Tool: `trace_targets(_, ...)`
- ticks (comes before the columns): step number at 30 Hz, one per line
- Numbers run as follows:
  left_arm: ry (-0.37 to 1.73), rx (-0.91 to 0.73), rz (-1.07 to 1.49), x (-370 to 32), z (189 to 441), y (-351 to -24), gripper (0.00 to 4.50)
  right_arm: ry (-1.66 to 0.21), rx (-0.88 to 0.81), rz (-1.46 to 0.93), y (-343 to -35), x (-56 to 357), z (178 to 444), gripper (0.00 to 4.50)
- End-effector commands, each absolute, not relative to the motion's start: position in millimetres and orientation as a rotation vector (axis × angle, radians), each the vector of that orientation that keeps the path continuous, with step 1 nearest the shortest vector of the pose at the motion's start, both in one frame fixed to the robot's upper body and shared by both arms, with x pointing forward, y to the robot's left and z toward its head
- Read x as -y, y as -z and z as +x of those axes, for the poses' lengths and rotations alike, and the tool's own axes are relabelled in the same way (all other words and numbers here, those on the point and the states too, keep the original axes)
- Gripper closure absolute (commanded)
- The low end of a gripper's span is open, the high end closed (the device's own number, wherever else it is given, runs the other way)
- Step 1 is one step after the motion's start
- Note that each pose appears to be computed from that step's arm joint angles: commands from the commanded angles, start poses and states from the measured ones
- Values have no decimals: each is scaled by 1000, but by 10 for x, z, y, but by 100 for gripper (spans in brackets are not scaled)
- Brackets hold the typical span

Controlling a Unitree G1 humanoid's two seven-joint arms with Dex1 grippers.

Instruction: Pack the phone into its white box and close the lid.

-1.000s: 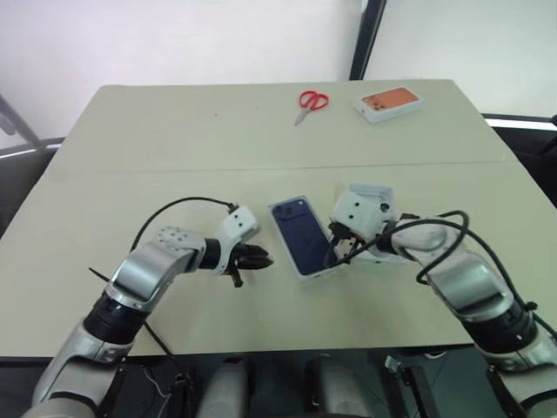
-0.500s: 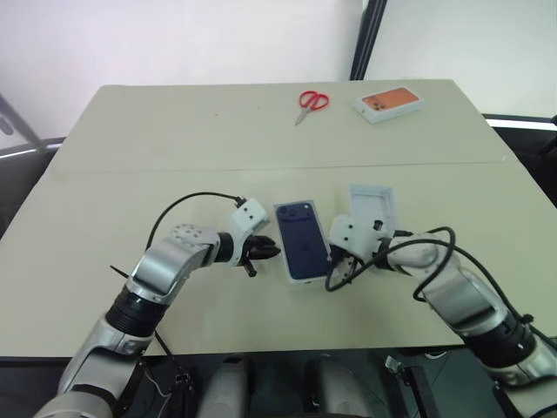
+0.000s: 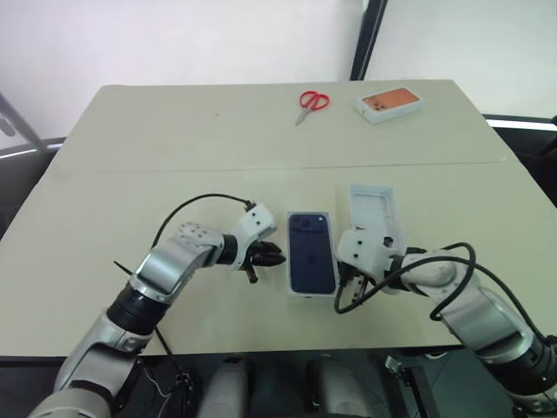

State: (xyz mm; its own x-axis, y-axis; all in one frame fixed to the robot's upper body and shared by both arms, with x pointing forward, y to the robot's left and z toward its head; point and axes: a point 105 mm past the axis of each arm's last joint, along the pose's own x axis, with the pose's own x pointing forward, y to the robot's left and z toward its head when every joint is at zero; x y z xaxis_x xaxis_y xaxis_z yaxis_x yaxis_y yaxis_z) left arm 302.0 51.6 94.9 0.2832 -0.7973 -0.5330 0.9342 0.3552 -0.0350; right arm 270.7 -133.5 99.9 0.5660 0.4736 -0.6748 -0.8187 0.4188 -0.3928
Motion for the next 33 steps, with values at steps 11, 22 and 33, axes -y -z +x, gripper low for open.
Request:
trace_targets(11, 1246, -490, 294, -408, 2953, -990, 331, -902, -440, -780, -1192, 1262, 2648, 450)
trace_targets(22, 1125, -377, 249, -900, 3093, -1229, 337, -845, -407, -536, -1772, 1392, 2620, 69)
trace_targets(33, 1284, 9, 198, -983, 2907, -1529, 337, -407, -693, -144, -1606, 1688, 3433, 21)
